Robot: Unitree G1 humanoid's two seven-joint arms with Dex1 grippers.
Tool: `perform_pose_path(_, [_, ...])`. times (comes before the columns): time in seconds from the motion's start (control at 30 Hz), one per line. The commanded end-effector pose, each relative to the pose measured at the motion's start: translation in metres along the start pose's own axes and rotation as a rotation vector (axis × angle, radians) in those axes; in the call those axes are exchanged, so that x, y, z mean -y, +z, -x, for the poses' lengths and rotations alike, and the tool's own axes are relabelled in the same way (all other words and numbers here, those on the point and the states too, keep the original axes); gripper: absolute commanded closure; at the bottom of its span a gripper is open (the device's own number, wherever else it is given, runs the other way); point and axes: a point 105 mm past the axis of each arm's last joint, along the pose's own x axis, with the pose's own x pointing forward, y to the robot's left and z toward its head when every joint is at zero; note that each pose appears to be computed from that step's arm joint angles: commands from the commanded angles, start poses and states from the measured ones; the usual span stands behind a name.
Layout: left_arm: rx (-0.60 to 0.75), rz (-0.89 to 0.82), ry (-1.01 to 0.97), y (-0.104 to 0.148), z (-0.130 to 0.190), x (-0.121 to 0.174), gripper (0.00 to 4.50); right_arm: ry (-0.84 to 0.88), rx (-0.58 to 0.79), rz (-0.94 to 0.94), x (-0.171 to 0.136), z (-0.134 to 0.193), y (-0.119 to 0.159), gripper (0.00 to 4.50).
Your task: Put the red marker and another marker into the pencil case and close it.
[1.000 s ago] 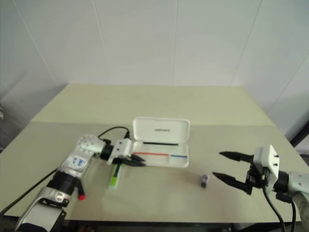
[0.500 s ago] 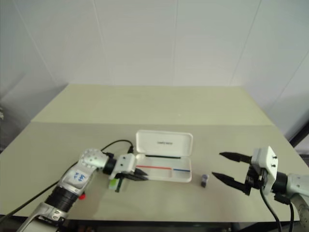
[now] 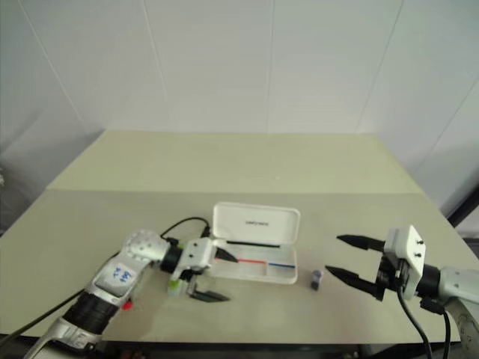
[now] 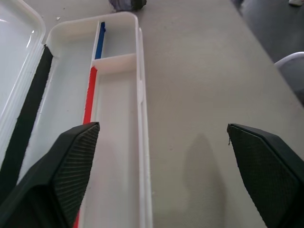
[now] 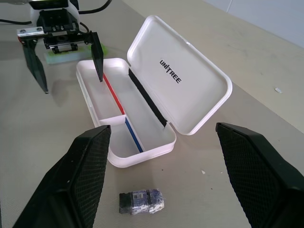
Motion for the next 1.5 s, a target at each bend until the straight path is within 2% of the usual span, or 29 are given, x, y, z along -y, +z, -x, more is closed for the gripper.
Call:
perform_pose_path(0.03, [0.036, -0.011, 0.011, 0.014, 0.010, 0.005, 0.03, -0.009, 0.028, 0.015, -0.005, -0.002, 0.005, 0.00])
perform_pose_path(0.33, [0.091, 0.010, 0.121, 0.028, 0.027, 0.003, 0.03, -0.049, 0.054, -0.057, -0.023, -0.010, -0.005, 0.00])
perform_pose_path(0.47, [0.235, 0.050, 0.402, 0.048, 0.049, -0.025, 0.03, -0.042, 0.069, -0.092, -0.032, -0.013, -0.009, 0.00])
perform_pose_path(0.57, [0.257, 0.099, 0.587, 0.050, 0.061, -0.035, 0.03, -0.013, 0.078, -0.103, -0.034, -0.013, -0.011, 0.00])
perform_pose_path(0.77, [0.221, 0.241, 0.851, 0.042, 0.076, -0.035, 0.03, 0.074, 0.109, -0.100, -0.024, -0.011, -0.008, 0.00])
perform_pose_path(0.83, [0.196, 0.296, 0.944, 0.037, 0.084, -0.036, 0.03, 0.101, 0.121, -0.074, -0.016, -0.011, -0.005, 0.00])
perform_pose_path(1.13, [-0.087, 0.612, 1.340, -0.015, 0.122, -0.030, 0.03, 0.295, 0.133, 0.007, 0.010, -0.017, -0.002, 0.00])
perform_pose_path(1.3, [-0.180, 0.709, 1.492, -0.028, 0.132, -0.019, 0.03, 0.318, 0.114, 0.026, 0.024, -0.022, -0.002, 0.00])
perform_pose_path(1.5, [-0.249, 0.953, 1.718, -0.046, 0.140, 0.000, 0.03, 0.332, 0.118, 0.025, 0.027, -0.032, -0.004, 0.00])
